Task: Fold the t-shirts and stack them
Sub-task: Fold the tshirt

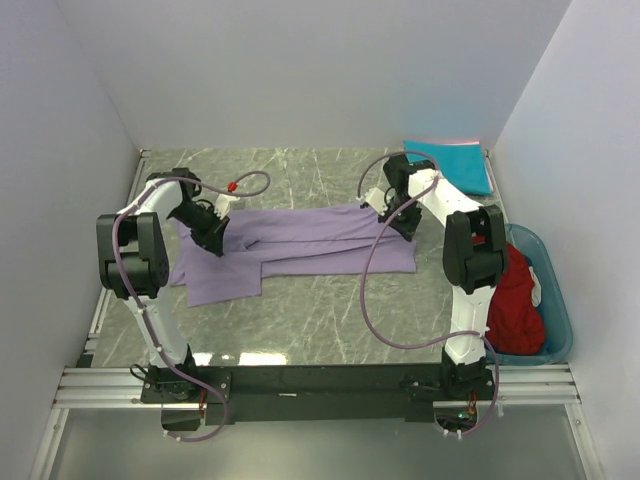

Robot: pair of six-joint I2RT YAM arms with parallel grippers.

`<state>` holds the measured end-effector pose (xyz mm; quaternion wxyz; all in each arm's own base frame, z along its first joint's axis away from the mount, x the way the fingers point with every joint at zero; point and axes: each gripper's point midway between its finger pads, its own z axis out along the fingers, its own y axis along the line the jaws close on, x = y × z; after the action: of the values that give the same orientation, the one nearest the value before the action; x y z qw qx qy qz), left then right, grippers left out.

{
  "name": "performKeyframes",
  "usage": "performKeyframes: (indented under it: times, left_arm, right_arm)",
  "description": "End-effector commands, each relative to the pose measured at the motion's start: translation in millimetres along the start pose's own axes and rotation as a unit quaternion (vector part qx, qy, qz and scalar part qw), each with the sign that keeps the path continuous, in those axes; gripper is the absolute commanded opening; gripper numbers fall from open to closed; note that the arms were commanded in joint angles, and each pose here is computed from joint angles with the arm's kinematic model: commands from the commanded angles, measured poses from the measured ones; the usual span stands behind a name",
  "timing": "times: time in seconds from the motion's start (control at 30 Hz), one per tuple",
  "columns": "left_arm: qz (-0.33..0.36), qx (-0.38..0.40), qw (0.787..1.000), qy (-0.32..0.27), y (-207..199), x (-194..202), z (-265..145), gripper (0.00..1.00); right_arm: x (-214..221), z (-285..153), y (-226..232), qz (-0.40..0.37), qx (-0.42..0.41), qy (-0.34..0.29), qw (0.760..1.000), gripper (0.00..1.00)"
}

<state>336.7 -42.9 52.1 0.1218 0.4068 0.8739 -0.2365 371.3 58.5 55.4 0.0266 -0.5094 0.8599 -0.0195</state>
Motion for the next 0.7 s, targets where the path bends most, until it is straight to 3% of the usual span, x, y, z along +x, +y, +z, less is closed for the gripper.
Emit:
performKeyframes:
  times: [0.0, 0.2, 0.27, 0.3, 0.37, 0.4, 0.57, 0.67]
  left_arm:
    - [0.030, -0.025, 0.999, -0.026, 6.5, -17.8, -20.3, 0.01]
    - [0.019, -0.038, 0.999, -0.032, 17.1, -20.4, -15.4, 0.01]
    - [0.016, -0.046, 0.998, -0.034, 20.0, -21.3, -15.7, 0.07]
    - [0.012, -0.050, 0.998, -0.037, 21.7, -22.4, -16.5, 0.24]
    - [0.008, -0.057, 0.997, -0.042, 21.8, -22.1, -21.8, 0.34]
    - [0.005, -0.059, 0.997, -0.045, 21.8, -21.3, -25.5, 0.41]
    - [-0.048, -0.048, 0.994, -0.090, 7.7, -3.9, -66.8, 0.48]
    - [-0.085, -0.037, 0.990, -0.102, -11.6, 26.2, -82.0, 0.47]
  right_arm:
    - [-3.6, -12.7, -13.5, 0.000, 0.017, 0.000, 1.000, 0.00]
    - [-5.7, 2.5, -18.3, -0.002, 0.021, 0.013, 1.000, 0.00]
    - [-6.4, 6.4, -21.8, 0.002, 0.031, 0.017, 0.999, 0.02]
    - [-6.3, 7.0, -23.4, 0.004, 0.035, 0.019, 0.999, 0.16]
    - [-9.1, 4.7, -27.6, 0.014, 0.047, 0.013, 0.999, 0.37]
    - [-9.2, 1.9, -30.7, 0.021, 0.055, 0.009, 0.998, 0.57]
    - [-31.1, -40.4, -30.0, 0.061, 0.068, -0.059, 0.994, 0.60]
    - [-59.3, -66.2, 6.8, 0.083, 0.016, -0.125, 0.989, 0.59]
